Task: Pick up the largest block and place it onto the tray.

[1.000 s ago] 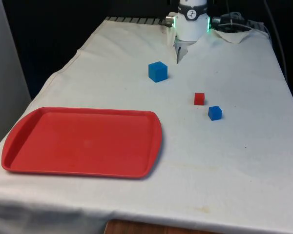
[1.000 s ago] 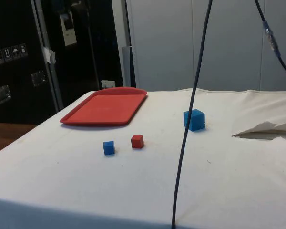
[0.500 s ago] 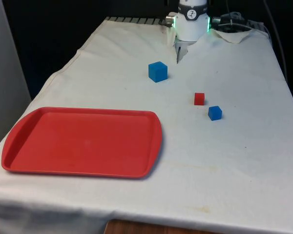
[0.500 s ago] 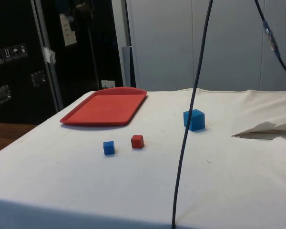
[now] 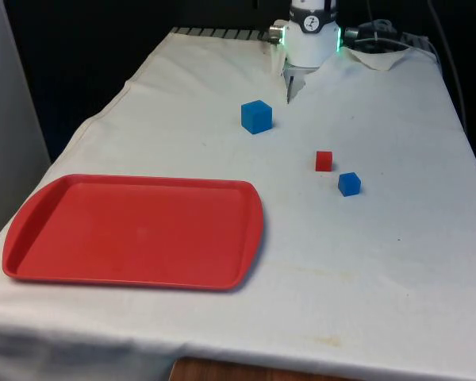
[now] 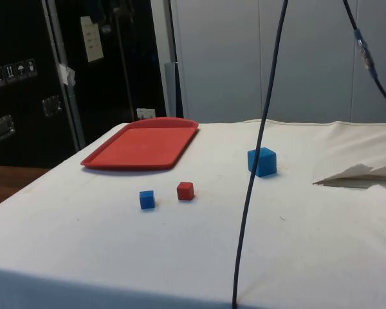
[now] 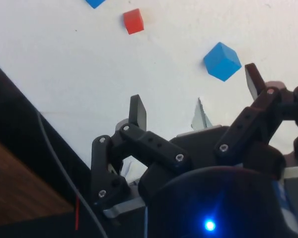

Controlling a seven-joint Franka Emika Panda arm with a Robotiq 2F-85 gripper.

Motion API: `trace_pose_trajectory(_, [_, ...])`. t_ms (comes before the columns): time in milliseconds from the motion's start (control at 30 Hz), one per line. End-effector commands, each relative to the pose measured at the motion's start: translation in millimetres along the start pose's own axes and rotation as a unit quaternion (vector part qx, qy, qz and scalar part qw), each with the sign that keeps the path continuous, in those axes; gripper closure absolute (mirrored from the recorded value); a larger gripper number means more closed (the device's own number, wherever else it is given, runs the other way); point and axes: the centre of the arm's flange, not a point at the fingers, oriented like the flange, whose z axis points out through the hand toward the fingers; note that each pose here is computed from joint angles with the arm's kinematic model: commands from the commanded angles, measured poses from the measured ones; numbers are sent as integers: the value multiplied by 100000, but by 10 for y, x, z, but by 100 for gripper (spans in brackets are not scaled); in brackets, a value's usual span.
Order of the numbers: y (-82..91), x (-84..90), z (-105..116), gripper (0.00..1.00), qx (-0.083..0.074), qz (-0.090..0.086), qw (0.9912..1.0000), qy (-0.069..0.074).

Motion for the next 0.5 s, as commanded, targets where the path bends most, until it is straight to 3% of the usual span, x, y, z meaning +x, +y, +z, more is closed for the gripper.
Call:
trace_pose_trajectory(0, [33, -28, 51, 0, -194, -549, 99998, -12])
trace_pose_trajectory(267, [205, -44, 284, 0, 194, -1673, 99975, -1458])
trace_pose_trajectory(300, [181, -25, 291, 0, 546, -1400, 99965, -2195])
trace_pose_trajectory(333, [227, -52, 307, 0, 243, -1735, 99971, -1647])
trace_pose_trajectory(467, [315, -72, 415, 0, 413, -2255, 99944, -2430])
